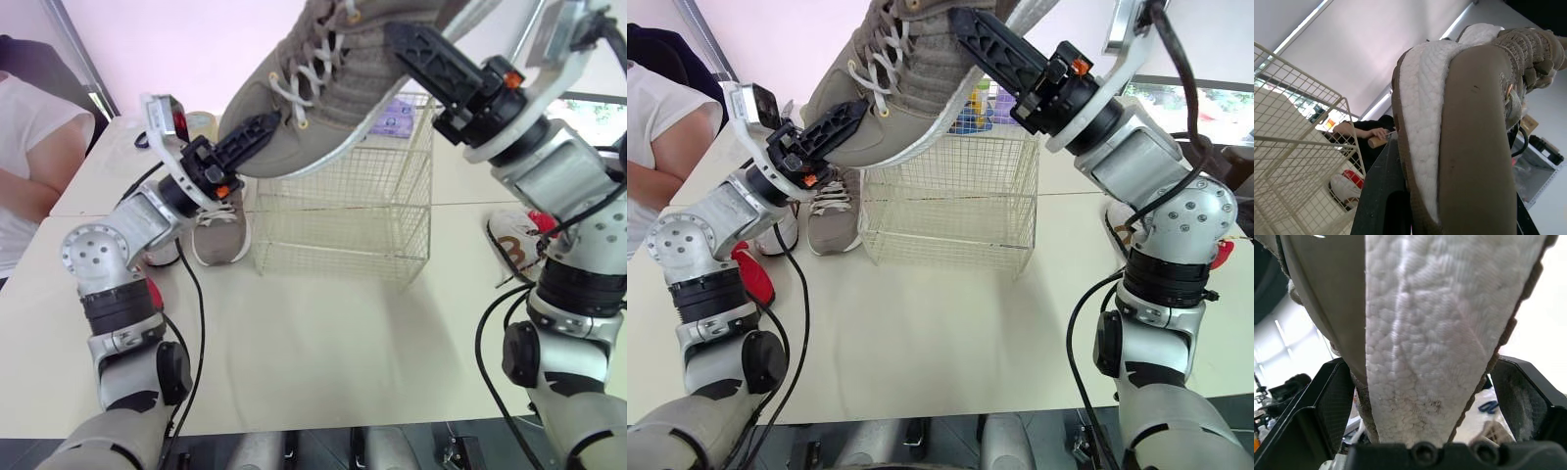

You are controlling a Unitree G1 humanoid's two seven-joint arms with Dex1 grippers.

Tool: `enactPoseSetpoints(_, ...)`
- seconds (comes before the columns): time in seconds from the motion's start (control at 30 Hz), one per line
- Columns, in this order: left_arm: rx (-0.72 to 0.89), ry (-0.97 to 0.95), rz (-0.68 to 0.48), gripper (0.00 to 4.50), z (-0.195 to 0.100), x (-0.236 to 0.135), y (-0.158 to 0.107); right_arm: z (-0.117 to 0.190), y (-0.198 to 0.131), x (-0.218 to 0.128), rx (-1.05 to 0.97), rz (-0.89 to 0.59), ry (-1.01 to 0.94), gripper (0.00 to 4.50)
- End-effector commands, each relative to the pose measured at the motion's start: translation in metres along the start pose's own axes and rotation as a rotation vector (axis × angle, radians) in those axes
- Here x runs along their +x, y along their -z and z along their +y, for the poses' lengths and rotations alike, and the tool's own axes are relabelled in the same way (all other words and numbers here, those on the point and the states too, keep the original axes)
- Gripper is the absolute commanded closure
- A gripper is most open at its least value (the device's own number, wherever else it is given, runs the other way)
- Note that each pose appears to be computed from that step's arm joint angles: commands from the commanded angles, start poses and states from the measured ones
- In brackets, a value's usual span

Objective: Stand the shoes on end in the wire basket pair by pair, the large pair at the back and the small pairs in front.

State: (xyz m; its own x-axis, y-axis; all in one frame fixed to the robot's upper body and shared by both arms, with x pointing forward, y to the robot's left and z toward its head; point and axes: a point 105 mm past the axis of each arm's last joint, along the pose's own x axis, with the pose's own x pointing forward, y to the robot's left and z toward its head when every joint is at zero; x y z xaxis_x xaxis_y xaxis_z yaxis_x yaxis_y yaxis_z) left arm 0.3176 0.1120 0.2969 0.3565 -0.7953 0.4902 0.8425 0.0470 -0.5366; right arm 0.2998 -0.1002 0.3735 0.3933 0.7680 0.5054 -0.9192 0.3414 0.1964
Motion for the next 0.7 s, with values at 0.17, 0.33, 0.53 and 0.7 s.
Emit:
enactPoseSetpoints(0.17,0.043,0.016,0.122,3.93,-0.01,0.01,0.021,0.018,-0.015,0.01,-0.049,-0.035,-0.075,2.63)
enactPoseSetpoints(0.33,0.104,-0.047,0.123,3.93,-0.003,0.003,0.013,0.019,-0.015,0.008,-0.075,-0.01,-0.071,2.82)
enactPoseSetpoints(0.53,0.172,-0.085,0.174,1.39,-0.002,-0.011,-0.004,0.022,-0.024,0.003,-0.114,0.039,-0.088,2.82)
enactPoseSetpoints(0.7,0.271,-0.112,0.253,0.06,-0.002,-0.027,-0.018,0.013,-0.03,-0.005,-0.153,0.121,-0.087,2.82)
